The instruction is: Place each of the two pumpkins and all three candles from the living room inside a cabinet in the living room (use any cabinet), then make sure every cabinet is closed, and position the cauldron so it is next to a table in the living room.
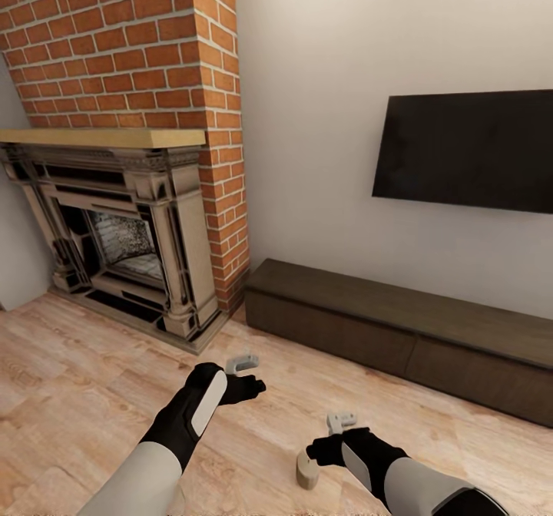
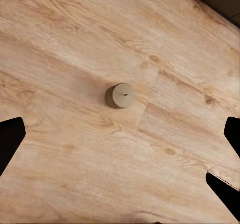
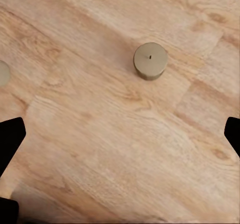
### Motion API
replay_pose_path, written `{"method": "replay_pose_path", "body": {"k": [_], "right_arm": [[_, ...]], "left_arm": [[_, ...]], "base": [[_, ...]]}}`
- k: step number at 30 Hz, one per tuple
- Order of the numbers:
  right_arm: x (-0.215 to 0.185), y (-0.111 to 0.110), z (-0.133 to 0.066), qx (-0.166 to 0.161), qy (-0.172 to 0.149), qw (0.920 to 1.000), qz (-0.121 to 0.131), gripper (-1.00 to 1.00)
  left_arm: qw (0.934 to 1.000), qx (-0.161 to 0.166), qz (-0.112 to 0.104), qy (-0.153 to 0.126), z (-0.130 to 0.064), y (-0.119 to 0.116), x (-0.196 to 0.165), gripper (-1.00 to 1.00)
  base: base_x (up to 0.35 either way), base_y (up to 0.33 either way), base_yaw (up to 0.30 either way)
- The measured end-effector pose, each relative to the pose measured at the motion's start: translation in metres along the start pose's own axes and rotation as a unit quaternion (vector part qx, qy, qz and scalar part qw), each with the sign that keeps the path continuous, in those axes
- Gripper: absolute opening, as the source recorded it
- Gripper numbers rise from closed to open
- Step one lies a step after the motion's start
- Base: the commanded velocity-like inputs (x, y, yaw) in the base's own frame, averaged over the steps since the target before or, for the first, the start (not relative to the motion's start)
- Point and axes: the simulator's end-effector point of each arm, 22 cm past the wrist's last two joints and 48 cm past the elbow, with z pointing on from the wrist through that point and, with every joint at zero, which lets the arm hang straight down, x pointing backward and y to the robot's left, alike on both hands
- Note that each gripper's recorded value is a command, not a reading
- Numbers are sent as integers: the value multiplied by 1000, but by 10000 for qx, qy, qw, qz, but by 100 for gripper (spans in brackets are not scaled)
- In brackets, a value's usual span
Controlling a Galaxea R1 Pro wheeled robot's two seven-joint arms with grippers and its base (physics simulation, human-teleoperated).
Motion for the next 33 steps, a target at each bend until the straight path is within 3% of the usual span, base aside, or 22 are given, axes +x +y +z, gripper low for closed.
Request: {"method": "replay_pose_path", "body": {"k": [6, 18, 33], "right_arm": [[19, 0, 2, -6, 397, 9992, 39, 100], [30, 0, 7, -6, 557, 9984, 26, 100], [39, 6, 14, -46, 665, 9978, -43, 100]], "left_arm": [[10000, -15, -4, 44, 4, 2, 3, 100], [9999, -26, -31, 145, 11, 5, 10, 100], [9997, -37, -54, 250, 19, 8, 18, 100]], "base": [[132, -67, 0], [296, -172, 51], [28, -17, 201]]}}
